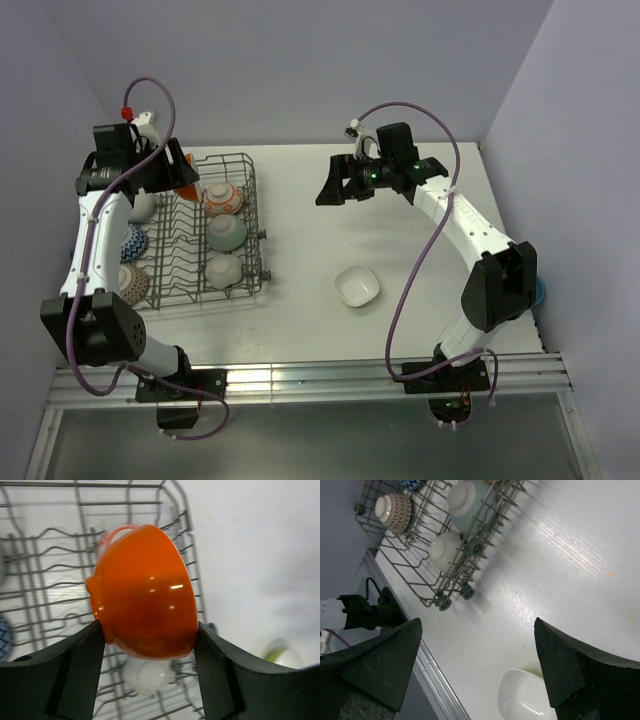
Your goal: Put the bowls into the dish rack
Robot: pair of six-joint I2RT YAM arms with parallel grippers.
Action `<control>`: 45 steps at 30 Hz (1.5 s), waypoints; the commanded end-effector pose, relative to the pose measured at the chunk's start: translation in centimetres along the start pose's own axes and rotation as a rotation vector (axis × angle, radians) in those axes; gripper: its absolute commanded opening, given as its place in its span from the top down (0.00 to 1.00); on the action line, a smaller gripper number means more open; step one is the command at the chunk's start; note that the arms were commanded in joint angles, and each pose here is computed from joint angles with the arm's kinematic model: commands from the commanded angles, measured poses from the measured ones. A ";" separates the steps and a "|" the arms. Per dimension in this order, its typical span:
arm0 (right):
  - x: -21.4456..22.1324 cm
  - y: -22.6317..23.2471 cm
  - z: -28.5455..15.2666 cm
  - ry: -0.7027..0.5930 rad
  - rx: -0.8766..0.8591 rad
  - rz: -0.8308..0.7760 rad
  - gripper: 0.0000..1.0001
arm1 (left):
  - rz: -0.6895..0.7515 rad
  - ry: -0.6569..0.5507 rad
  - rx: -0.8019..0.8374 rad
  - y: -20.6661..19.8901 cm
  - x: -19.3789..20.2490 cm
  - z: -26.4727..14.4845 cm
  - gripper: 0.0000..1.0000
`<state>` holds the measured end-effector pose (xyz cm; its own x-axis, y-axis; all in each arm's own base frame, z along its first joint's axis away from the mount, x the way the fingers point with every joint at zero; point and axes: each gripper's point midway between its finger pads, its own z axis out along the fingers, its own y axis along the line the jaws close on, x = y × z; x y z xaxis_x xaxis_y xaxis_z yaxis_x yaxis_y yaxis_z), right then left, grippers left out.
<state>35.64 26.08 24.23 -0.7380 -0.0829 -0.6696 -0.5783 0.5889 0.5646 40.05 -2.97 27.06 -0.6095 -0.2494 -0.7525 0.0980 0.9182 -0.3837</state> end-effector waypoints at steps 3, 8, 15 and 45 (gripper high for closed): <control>-1.4 0.7 -3.0 -0.035 0.048 -0.081 0.00 | 0.242 0.068 -0.207 4.6 -0.9 -0.1 1.00; -1.4 0.2 -3.2 -0.021 0.063 -0.075 0.00 | 0.363 0.130 -0.330 8.3 -1.5 1.5 1.00; -1.0 -0.1 -3.1 -0.014 0.069 -0.067 0.00 | 0.610 0.181 -0.349 10.8 -2.9 3.6 1.00; -0.3 -1.2 -3.1 0.001 0.121 -0.063 0.00 | 0.985 0.475 -0.208 15.0 0.3 9.0 1.00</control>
<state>35.54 23.34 22.59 -0.7553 -0.1337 -0.6416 -0.5414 0.6789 0.4959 47.84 8.06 16.07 -0.6245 0.6745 -0.3936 0.5578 0.7380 0.3797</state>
